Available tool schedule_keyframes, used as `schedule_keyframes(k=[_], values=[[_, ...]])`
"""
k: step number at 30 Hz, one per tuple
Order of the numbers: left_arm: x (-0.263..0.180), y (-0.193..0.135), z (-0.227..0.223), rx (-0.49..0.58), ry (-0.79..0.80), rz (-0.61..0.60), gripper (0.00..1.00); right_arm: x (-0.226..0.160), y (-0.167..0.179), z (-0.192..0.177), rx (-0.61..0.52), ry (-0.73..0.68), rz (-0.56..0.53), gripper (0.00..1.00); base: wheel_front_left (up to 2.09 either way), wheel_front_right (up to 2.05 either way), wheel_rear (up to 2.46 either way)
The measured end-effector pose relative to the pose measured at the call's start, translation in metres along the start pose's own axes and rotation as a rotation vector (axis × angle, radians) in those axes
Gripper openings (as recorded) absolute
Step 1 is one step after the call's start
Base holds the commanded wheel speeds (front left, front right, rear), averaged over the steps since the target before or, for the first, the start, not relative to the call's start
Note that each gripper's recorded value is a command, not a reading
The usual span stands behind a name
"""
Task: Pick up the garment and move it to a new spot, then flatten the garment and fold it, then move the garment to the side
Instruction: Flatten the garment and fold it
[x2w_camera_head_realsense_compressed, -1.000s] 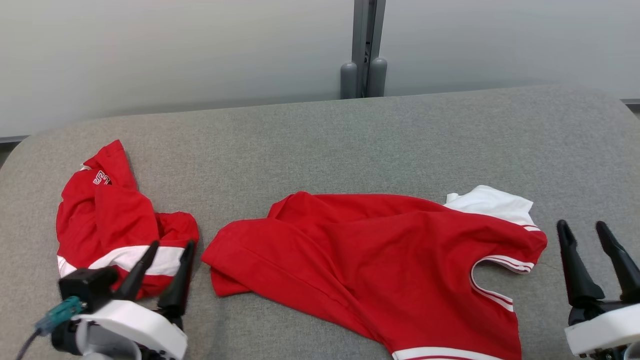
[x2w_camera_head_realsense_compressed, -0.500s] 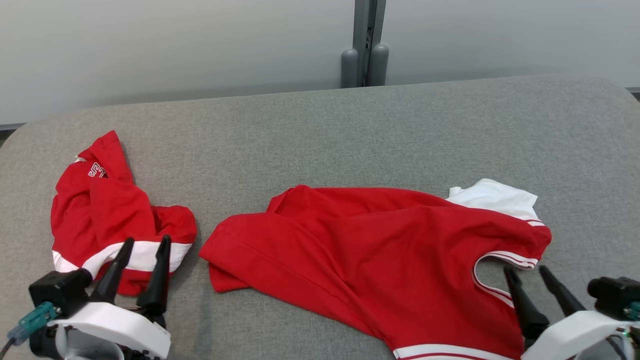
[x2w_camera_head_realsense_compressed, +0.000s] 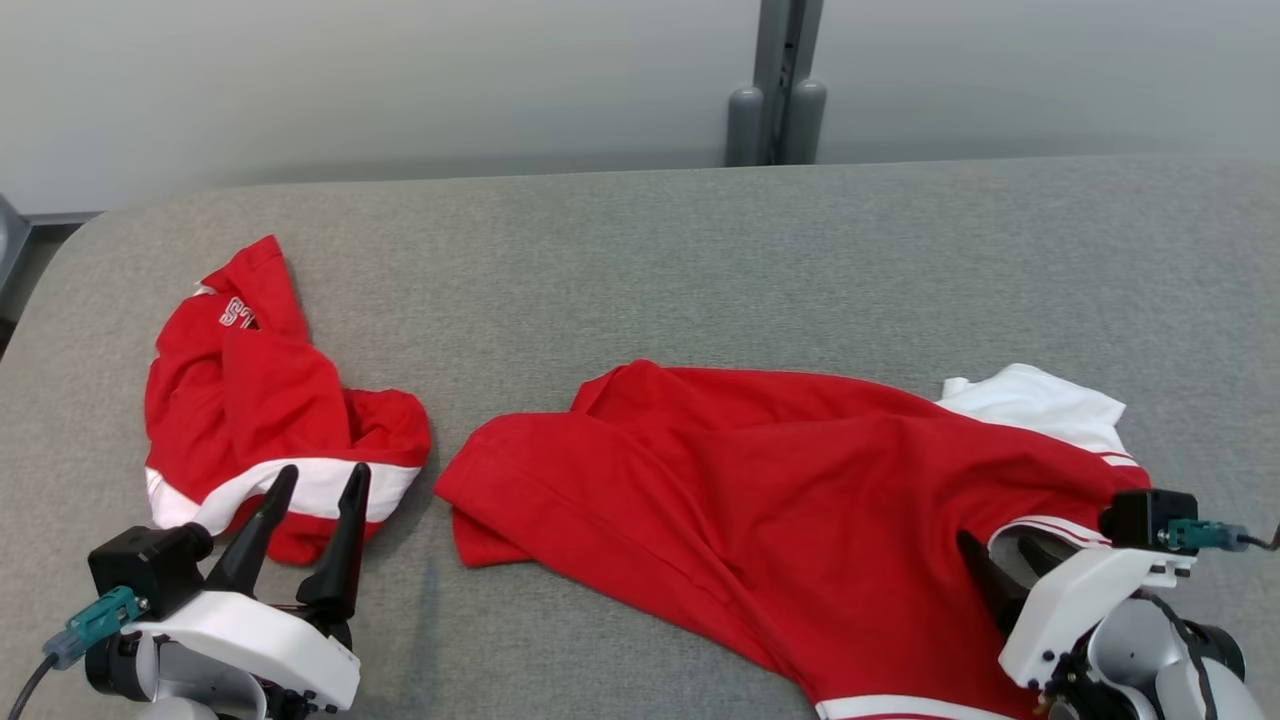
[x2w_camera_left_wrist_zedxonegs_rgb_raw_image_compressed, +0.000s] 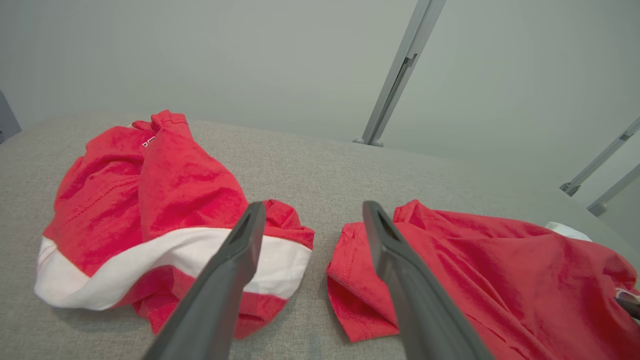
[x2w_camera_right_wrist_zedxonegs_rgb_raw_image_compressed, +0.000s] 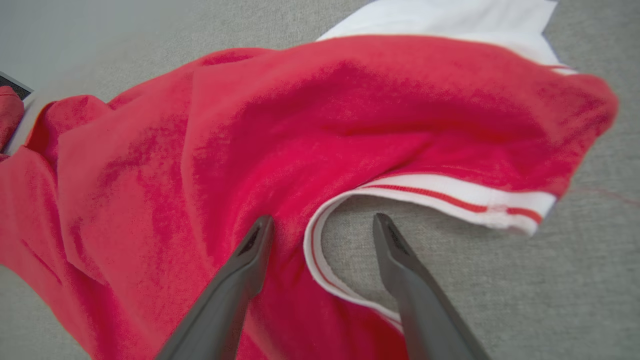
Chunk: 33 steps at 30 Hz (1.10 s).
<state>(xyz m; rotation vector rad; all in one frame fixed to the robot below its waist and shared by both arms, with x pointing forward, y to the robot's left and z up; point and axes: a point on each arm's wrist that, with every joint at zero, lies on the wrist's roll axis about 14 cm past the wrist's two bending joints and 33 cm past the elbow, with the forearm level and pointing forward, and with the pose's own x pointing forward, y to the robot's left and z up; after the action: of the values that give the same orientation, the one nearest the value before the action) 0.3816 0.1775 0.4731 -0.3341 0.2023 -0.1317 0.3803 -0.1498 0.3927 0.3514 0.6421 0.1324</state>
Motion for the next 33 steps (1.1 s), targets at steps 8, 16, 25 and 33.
schedule_keyframes(k=[8, 16, 25, 33], values=[[-0.009, 0.017, 0.0, -0.01, -0.009, 0.053, 1.0, 0.028, 0.008, 0.007, 0.003, 0.012, 0.006, 0.0, 0.0, 0.0, 0.0], [-0.017, 0.026, -0.002, -0.016, -0.007, 0.082, 1.0, 0.044, 0.023, 0.047, -0.041, -0.132, 0.029, 0.0, 0.0, 0.0, 0.0], [-0.004, 0.029, -0.003, -0.006, 0.01, 0.067, 1.0, 0.088, 0.036, 0.101, -0.113, -0.151, 0.046, 0.0, 0.0, 0.0, 0.0], [-0.005, 0.037, -0.008, -0.012, 0.024, 0.085, 1.0, 0.124, 0.036, 0.128, -0.162, -0.155, 0.025, 0.0, 0.0, 0.0, 0.0]])
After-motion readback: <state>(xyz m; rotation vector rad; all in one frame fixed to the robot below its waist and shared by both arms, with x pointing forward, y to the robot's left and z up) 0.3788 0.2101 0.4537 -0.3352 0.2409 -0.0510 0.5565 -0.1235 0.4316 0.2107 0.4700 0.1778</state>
